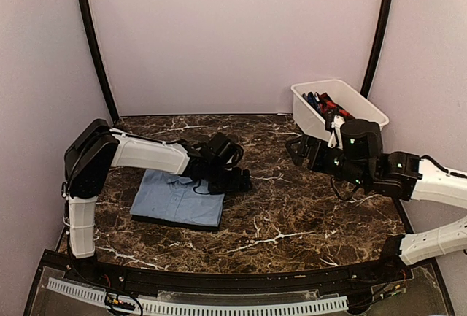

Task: Fold and stack the long sleeve shirts
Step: Place the square-folded shirt on the square-folded shirt, then move the square-folded shirt to the corner of the board.

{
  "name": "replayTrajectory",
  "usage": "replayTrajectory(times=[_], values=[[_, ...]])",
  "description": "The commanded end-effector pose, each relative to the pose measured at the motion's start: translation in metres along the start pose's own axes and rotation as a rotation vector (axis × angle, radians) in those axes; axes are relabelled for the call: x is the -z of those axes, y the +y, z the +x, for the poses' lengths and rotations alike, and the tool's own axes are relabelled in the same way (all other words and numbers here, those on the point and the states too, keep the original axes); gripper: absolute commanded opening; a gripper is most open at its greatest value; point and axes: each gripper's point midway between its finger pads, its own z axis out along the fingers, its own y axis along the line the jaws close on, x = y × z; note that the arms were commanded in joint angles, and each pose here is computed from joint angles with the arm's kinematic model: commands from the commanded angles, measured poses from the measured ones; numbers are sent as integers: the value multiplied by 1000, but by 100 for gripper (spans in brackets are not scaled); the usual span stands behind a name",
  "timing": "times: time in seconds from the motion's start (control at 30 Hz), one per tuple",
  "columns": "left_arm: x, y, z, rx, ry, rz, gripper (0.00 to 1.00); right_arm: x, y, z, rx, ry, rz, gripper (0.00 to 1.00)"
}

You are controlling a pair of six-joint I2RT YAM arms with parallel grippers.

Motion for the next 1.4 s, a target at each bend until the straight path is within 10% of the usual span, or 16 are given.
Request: replayTrajectory(times=[0.0, 0.57, 1.37], values=[[4, -9, -13, 15, -29, 30, 87, 2, -8, 0, -21, -12, 21, 99], [2, 63, -5, 146, -6, -85, 88, -1, -12, 7, -26, 3, 30, 99], [100, 177, 80, 286, 18, -184, 89, -11, -17, 25, -41, 29, 26, 99]])
